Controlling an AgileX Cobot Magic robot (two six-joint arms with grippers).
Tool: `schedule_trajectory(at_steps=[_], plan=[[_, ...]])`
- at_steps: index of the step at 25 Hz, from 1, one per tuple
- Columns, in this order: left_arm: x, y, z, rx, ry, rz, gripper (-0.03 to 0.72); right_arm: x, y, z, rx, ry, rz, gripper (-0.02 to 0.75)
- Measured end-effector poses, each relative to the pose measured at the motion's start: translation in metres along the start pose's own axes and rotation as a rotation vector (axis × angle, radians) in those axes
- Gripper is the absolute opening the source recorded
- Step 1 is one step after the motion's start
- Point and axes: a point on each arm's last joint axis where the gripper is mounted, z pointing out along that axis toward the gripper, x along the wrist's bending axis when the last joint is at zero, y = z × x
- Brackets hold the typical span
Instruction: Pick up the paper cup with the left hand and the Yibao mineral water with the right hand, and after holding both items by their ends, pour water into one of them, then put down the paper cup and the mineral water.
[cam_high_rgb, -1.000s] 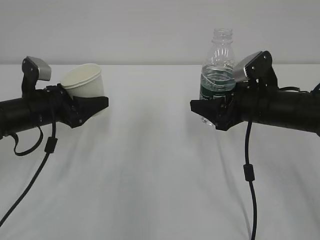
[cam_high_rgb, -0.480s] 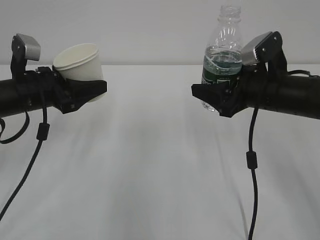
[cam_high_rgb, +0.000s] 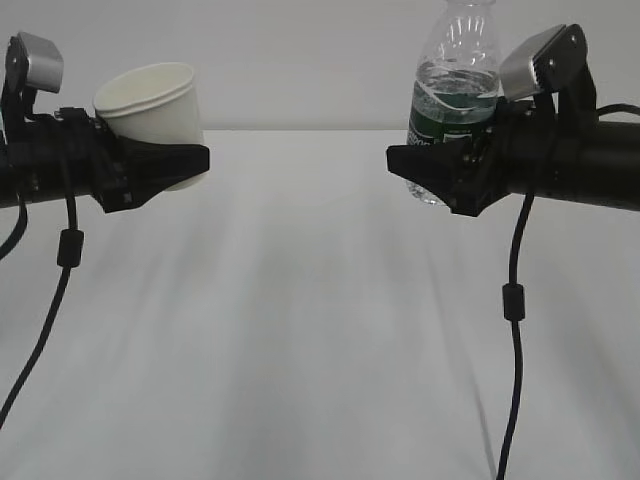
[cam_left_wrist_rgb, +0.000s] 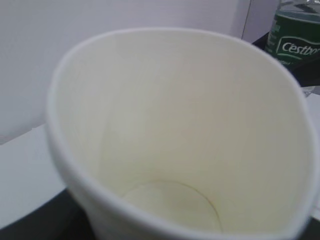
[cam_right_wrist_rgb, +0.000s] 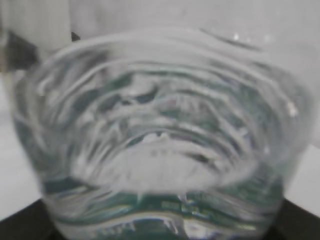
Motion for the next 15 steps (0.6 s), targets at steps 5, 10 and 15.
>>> schedule_trajectory(at_steps=[5, 10, 15], plan=[[-0.009, 0.015, -0.005, 0.001, -0.016, 0.029, 0.449, 0.003, 0.01, -0.007, 0.007, 0.0, -0.022, 0.496], [-0.027, 0.018, 0.004, 0.031, -0.095, 0.034, 0.449, 0.007, 0.017, -0.013, 0.017, 0.012, -0.035, 0.496], [-0.05, 0.018, 0.02, 0.052, -0.181, 0.045, 0.449, 0.01, 0.022, -0.018, 0.038, 0.019, -0.054, 0.496]])
